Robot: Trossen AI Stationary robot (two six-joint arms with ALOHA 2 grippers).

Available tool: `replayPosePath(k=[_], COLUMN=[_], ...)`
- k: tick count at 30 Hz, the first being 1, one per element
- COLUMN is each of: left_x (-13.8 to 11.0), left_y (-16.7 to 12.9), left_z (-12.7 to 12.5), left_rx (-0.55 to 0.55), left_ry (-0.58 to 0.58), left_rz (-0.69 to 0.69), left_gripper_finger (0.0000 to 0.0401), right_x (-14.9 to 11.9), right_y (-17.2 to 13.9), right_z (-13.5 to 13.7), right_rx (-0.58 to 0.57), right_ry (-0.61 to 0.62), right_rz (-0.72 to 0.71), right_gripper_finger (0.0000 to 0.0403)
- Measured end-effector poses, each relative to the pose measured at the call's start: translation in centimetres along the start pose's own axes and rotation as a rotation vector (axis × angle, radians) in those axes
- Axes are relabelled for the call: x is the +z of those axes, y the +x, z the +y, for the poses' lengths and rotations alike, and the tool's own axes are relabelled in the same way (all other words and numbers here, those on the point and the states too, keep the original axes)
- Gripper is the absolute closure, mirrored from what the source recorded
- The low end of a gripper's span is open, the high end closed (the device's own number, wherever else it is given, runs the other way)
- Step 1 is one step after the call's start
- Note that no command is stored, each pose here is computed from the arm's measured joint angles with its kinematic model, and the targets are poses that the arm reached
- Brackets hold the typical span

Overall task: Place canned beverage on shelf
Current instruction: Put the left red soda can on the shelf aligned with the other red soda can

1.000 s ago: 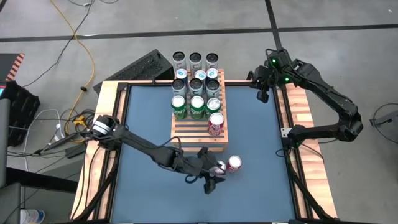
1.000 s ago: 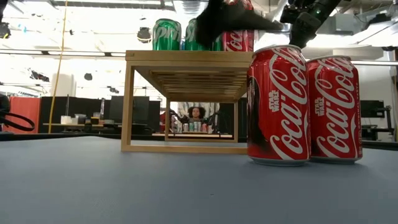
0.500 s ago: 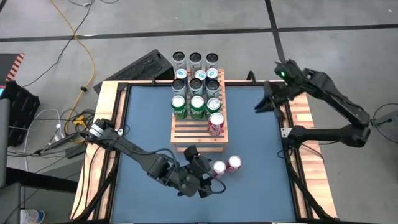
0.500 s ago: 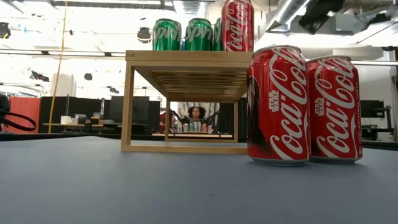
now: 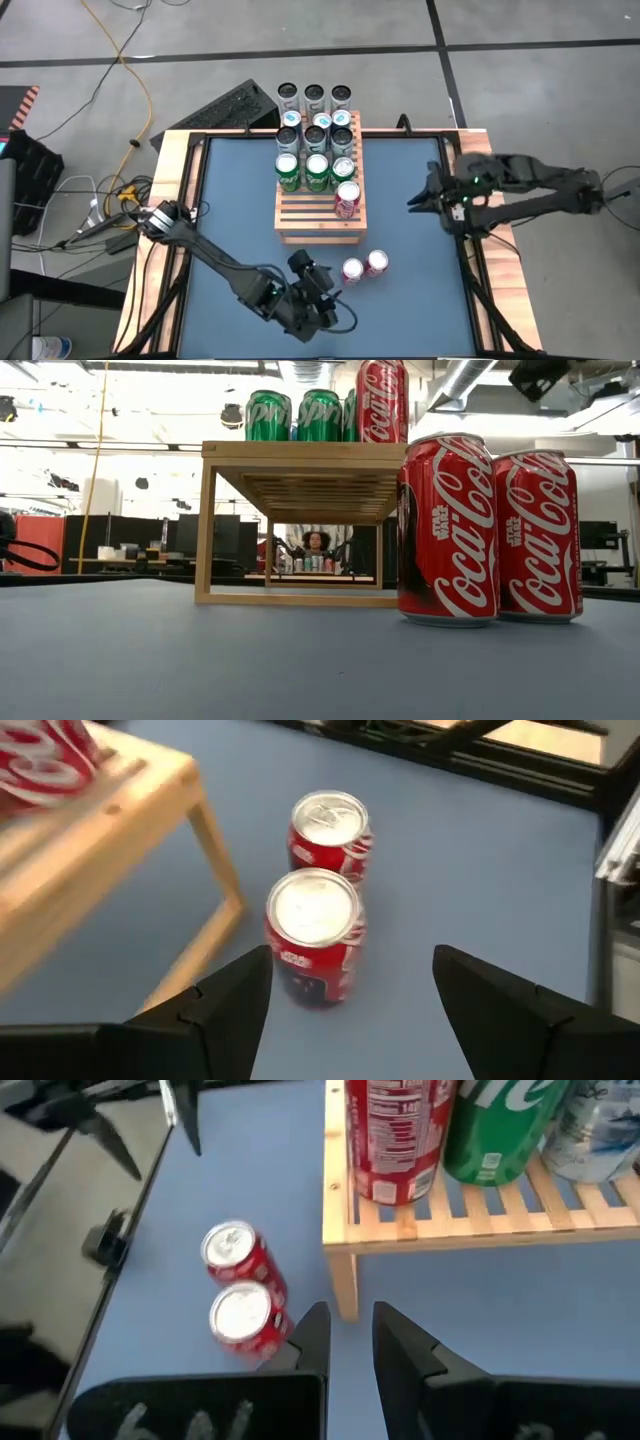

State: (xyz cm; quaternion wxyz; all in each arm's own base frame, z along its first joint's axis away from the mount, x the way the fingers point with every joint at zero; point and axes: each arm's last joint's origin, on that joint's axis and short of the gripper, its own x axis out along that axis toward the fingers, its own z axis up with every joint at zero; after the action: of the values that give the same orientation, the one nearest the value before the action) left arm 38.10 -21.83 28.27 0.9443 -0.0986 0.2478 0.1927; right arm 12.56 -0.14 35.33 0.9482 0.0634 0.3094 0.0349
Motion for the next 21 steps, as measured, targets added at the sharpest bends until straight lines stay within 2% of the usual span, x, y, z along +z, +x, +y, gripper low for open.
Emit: replayPosePath(k=[4,7,10,13,16,21], left_x=[-1.3,-2.9,-5.4,-7.7,-9.0,-11.2], left_y=[-1.5,-2.5,-2.2,-1.7,-2.4,-2.6], left_z=[-0.1,-0.3,-0.5,-1.2,-1.1,0.1], left_rx=[0.139,0.178,0.135,0.073,0.022,-0.119], left_ry=[0.088,0.067,-0.016,-0.136,-0.218,-0.302], left_rz=[-0.057,-0.056,-0.029,-0.096,-0.179,-0.205], left_gripper_finger=[0.0138,0.0138,0.0138,0.0138,0.0138,0.0138], right_x=[-1.4,-2.1,-2.4,-2.5,-3.0,-3.7], right_y=[2.4,4.2,6.1,7.8,9.2,11.2], right_z=[1.0,1.8,3.0,4.7,6.4,9.4], right_rx=[-0.018,-0.046,-0.051,-0.040,-0.056,-0.072], right_ry=[0.014,0.022,-0.002,-0.007,0.009,0.037], right_rz=[-0.071,-0.091,-0.065,-0.044,-0.013,-0.035], right_gripper_finger=[0.0340,0.0340,0.0340,0.0340,0.0340,0.0340])
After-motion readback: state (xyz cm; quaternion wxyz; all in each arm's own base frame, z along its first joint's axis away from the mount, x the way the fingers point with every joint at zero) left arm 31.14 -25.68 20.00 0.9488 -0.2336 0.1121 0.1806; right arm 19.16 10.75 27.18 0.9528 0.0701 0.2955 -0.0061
